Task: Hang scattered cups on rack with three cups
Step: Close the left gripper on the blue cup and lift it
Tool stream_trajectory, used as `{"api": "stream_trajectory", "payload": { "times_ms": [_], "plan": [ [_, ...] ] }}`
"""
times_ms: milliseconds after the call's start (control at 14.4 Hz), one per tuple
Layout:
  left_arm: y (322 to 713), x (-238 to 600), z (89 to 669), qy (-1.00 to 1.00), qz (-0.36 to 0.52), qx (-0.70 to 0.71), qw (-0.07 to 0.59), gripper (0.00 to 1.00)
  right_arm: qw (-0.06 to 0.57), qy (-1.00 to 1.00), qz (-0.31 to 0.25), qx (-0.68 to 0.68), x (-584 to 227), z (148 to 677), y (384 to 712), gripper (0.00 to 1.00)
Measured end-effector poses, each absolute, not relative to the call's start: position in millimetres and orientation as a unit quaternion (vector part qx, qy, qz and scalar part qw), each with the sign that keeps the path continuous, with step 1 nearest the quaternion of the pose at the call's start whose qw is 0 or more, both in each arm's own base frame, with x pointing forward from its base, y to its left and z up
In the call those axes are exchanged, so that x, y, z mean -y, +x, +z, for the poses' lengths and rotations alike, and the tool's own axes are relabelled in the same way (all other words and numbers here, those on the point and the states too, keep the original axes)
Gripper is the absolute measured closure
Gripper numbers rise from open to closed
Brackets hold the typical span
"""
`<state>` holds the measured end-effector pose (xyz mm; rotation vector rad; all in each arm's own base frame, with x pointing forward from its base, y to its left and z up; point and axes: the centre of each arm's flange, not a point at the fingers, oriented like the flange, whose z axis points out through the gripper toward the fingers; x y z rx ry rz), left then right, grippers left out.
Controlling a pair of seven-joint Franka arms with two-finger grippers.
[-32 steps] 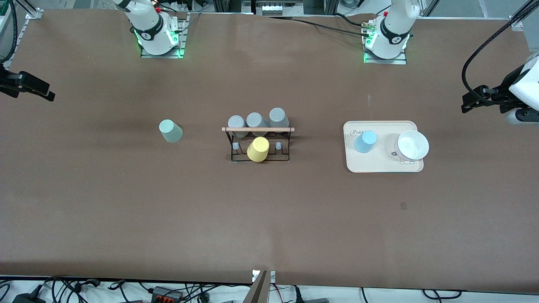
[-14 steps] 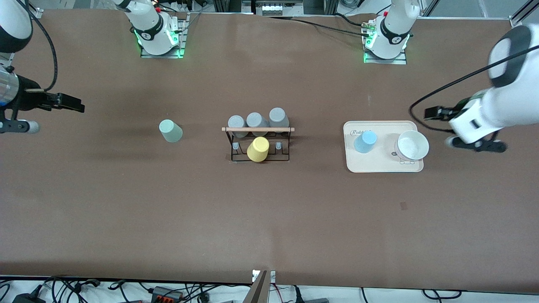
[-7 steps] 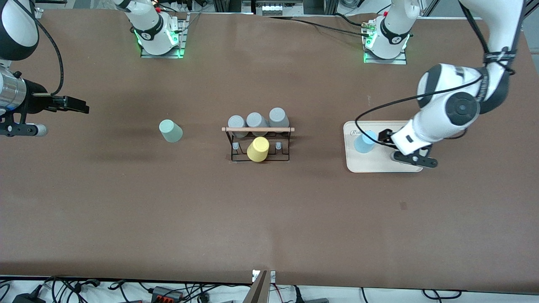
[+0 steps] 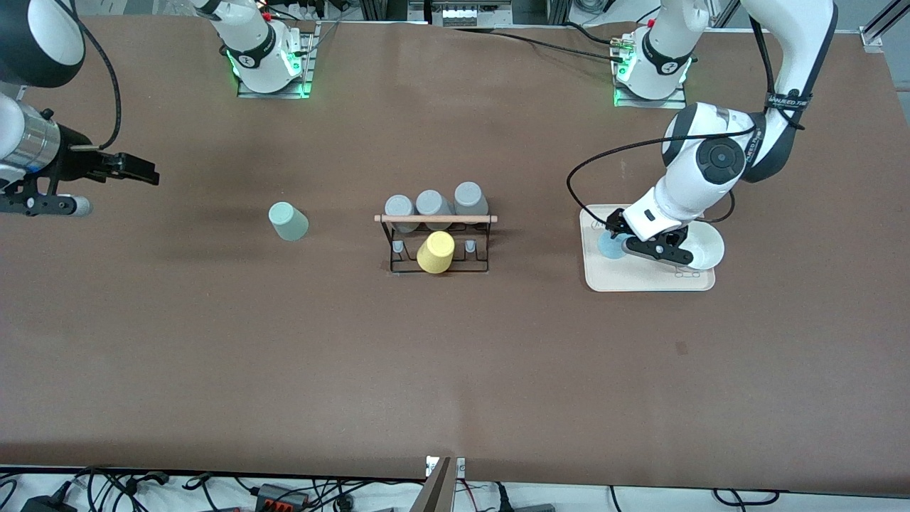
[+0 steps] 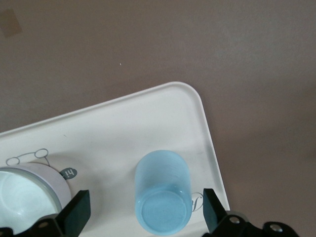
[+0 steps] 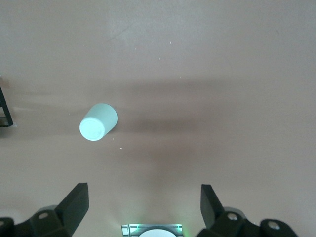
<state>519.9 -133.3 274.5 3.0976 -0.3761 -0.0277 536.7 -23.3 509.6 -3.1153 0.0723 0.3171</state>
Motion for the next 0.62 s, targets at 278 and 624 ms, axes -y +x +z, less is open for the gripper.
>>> {"api": "stream_trajectory", "payload": {
  "times_ms": [278,624],
  "plan": [
    [508,131,258,0.992,-0.015,0.121,0.011,0.0,0.005,-0.994,0.104,-0.023,23,507,527,0.0],
    [497,131,228,0.992,-0.004,0.121,0.019,0.0,0.005,-0.993,0.112,-0.023,23,500,524,0.0]
  ]
}}
